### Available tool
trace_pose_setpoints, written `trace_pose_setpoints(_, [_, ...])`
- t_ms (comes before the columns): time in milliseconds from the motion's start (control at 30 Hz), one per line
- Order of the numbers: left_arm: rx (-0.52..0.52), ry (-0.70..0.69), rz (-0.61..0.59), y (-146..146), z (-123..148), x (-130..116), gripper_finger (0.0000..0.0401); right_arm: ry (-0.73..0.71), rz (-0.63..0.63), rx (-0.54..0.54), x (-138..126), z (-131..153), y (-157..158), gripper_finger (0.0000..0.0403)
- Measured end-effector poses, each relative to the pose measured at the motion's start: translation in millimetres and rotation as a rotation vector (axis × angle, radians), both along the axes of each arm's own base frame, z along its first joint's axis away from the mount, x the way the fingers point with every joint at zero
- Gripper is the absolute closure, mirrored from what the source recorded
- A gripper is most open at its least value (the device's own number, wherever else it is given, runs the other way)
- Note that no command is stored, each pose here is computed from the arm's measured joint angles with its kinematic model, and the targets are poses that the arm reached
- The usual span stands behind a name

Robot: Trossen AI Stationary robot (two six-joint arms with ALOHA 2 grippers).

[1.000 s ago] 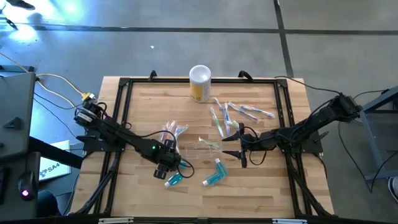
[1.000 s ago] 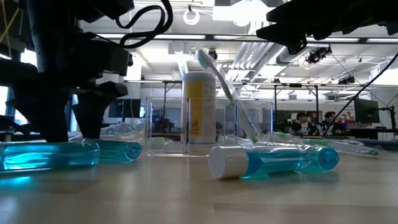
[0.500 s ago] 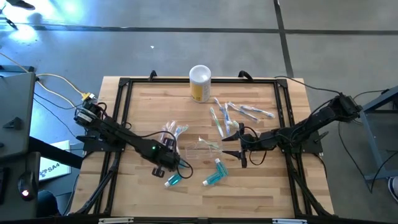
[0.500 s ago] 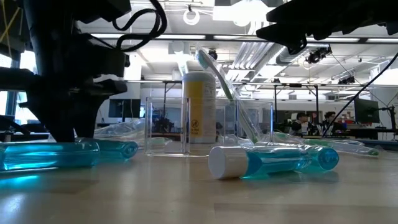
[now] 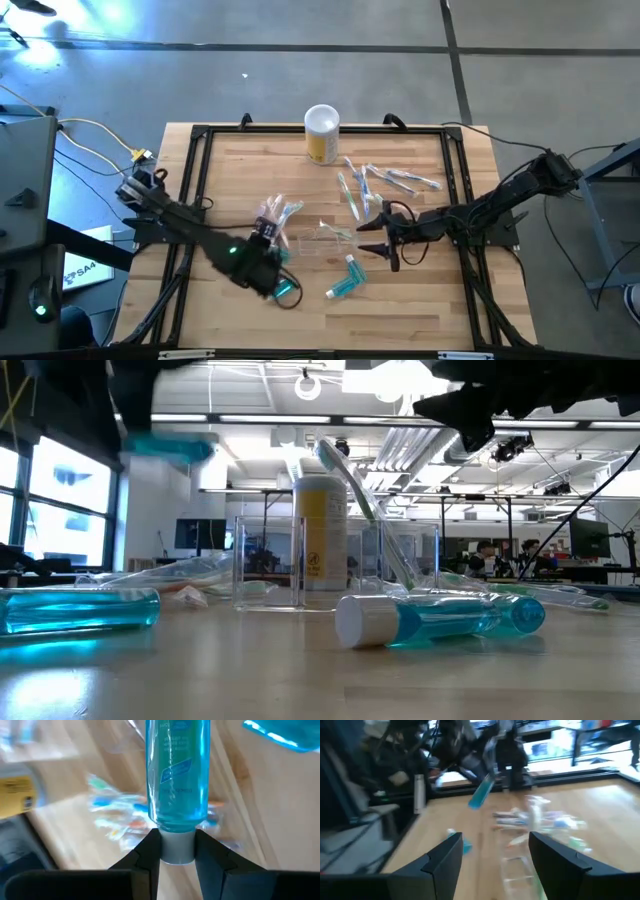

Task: Pick & Place toothbrushing station
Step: Put the blue mouthwash in the transparent organizer

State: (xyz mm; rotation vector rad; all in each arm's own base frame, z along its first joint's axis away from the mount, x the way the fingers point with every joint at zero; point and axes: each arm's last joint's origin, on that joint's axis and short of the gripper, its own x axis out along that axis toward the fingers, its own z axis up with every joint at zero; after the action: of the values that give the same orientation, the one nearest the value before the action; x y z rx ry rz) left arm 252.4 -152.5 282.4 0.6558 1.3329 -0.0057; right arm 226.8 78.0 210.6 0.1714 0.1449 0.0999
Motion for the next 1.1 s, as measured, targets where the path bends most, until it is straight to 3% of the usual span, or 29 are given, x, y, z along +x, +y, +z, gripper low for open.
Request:
trace_pose_setpoints(100, [0.091, -0.066, -0.058, -13.0, 21.5, -10.4, 0.0319, -0.014, 0.061, 0.038, 0.1, 2.0, 1.7, 0.0182])
trace_pose_setpoints(200, [0.251, -0.1, -0.23, -21.7, 28.3, -15.4, 0.0319, -0.046, 0.096, 0.094, 0.5, 6.0, 2.2, 0.0182])
trace_pose_setpoints(333, [0.579, -0.09, -0.439, -28.0, 22.5, -4.6, 0.0319, -0.07, 0.135, 0.207, 2.6, 10.7, -2.2, 0.0182])
trace_pose_setpoints(467, [0.888, -0.101, -0.481, -29.0, 12.9, 20.0, 0.0319, -0.056, 0.101, 0.294, 4.6, 10.6, -8.8, 0.0182])
trace_pose_setpoints(600, [1.055, -0.057, -0.462, -22.8, 2.2, 49.8, 0.0319, -0.069, 0.008, 0.303, 5.8, 10.7, -13.8, 0.0182])
trace_pose_setpoints(700, [1.057, -0.008, -0.467, -14.6, -5.2, 68.0, 0.0319, -0.104, -0.056, 0.213, 6.0, 12.1, -15.3, 0.0182])
trace_pose_setpoints(900, [1.032, -0.051, -0.371, 3.8, -4.8, 90.8, 0.0319, -0.138, -0.182, 0.004, 3.9, 13.7, -12.7, 0.0182])
trace_pose_setpoints(1100, [1.01, -0.102, -0.36, 5.8, 0.8, 103.4, 0.0319, -0.149, -0.26, -0.014, 4.9, 16.7, -15.3, 0.0182])
